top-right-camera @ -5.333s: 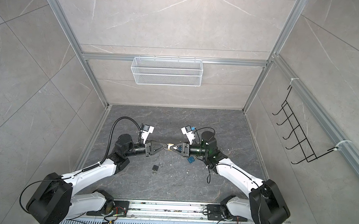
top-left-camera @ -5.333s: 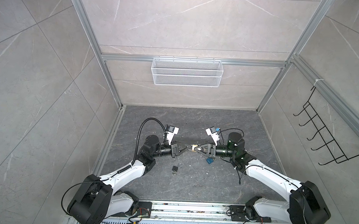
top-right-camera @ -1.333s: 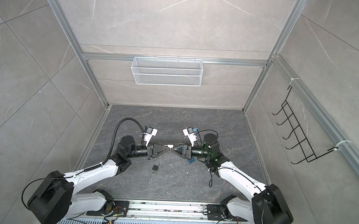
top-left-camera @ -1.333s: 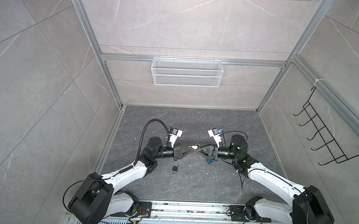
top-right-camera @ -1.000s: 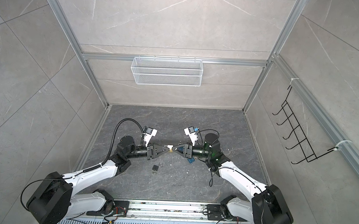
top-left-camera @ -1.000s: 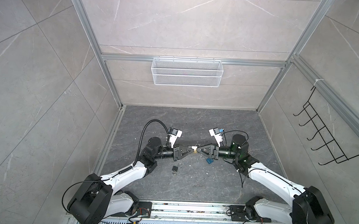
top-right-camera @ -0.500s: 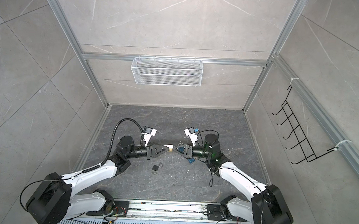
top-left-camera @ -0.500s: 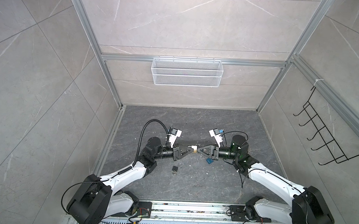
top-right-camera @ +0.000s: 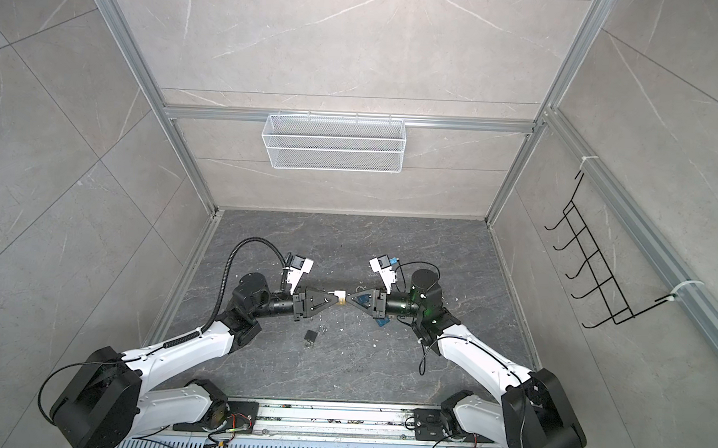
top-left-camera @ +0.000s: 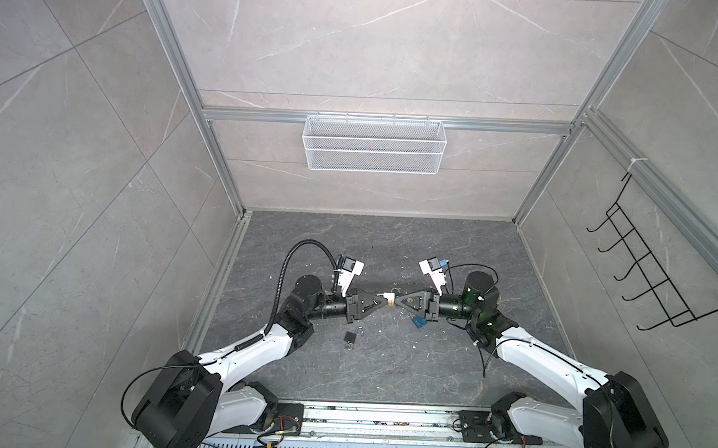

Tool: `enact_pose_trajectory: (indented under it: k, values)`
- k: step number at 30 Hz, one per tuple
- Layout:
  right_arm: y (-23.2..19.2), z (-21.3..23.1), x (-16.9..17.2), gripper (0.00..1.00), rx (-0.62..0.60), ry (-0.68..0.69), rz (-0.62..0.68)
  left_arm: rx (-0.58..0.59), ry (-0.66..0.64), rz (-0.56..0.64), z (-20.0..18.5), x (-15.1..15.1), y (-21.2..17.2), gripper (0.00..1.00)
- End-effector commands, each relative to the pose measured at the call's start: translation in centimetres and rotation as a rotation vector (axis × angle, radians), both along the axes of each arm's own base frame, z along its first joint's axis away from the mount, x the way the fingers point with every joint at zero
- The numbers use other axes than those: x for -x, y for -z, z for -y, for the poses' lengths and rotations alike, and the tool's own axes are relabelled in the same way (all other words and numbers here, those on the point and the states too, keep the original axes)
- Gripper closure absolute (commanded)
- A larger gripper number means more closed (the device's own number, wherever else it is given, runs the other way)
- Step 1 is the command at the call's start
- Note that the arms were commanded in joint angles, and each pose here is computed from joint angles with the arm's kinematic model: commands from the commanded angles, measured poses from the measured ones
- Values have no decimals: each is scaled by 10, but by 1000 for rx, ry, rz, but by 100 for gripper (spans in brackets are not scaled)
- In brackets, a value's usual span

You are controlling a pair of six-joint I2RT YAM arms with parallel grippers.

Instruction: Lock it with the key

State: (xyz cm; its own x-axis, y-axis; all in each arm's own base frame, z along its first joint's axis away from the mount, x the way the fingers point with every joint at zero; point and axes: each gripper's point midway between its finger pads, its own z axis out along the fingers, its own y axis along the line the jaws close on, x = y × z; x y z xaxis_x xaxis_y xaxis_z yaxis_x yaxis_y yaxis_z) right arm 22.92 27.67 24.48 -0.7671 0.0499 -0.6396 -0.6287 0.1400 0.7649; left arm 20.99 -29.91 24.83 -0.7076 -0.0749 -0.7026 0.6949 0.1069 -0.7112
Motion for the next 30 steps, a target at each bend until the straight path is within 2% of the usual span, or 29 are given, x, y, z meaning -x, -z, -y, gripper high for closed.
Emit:
enact_pose_trajectory:
  k: [1, 17, 27, 28, 30]
  values:
    - [-8, 7, -2, 100, -33, 18, 28, 40, -38, 105, -8, -2, -20, 100]
    - [-16, 22, -3, 100, -78, 31, 52, 58, -85, 116, -20, -7, -25, 100]
    - [-21, 12, 1, 100, -82, -17, 44, 62, 6, 103, -7, -2, -26, 100]
    - [-22, 10, 1, 100, -83, -19, 43, 57, 13, 102, -5, -1, -26, 99]
    - [-21, 5, 3, 100, -78, -35, 40, 49, 22, 106, -2, 1, -26, 85]
